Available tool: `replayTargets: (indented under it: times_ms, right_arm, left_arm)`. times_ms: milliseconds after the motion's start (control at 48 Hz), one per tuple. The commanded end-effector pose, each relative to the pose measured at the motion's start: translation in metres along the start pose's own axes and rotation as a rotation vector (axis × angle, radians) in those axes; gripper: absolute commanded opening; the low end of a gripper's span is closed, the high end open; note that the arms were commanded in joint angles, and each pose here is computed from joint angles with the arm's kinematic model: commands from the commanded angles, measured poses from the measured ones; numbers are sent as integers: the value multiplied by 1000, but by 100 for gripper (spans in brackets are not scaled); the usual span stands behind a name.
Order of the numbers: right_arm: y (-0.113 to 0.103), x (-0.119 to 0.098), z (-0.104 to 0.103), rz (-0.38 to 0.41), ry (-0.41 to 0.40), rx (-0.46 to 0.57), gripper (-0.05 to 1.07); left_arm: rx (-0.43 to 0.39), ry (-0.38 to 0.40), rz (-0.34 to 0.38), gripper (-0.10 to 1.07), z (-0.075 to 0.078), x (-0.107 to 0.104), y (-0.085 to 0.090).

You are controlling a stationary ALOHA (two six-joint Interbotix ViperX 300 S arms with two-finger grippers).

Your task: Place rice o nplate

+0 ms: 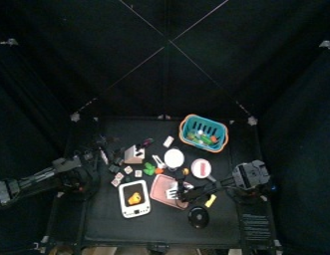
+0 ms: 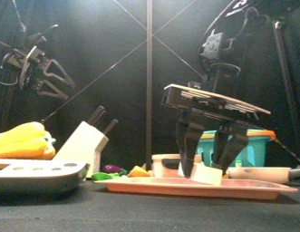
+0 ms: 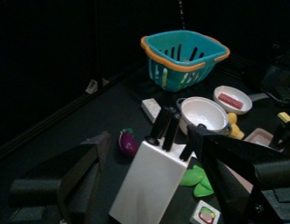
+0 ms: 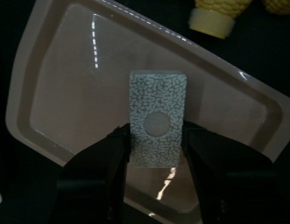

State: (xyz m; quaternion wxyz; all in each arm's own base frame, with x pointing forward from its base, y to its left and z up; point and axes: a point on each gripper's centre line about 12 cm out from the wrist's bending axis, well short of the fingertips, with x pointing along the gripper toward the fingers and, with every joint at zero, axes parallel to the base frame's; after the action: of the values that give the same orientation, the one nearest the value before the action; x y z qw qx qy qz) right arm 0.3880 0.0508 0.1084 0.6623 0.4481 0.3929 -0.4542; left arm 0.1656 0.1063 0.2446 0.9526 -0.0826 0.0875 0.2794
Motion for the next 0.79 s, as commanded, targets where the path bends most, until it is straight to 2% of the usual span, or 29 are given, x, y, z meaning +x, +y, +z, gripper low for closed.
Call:
replayTargets:
  times_ms: [0, 229, 688, 771]
  right_arm:
    - [10, -12, 4, 40, 0, 15, 84]
    - [13, -17, 5, 56, 2, 12, 94]
    - [16, -35, 7, 87, -11, -10, 95]
    - [17, -42, 8, 115, -36, -59, 95]
  left_arm:
    - [0, -12, -1, 102, 5, 1, 0]
    - [0, -12, -2, 102, 4, 1, 0]
    - [0, -12, -1, 102, 5, 1, 0]
    - [0, -12, -1, 102, 5, 1, 0]
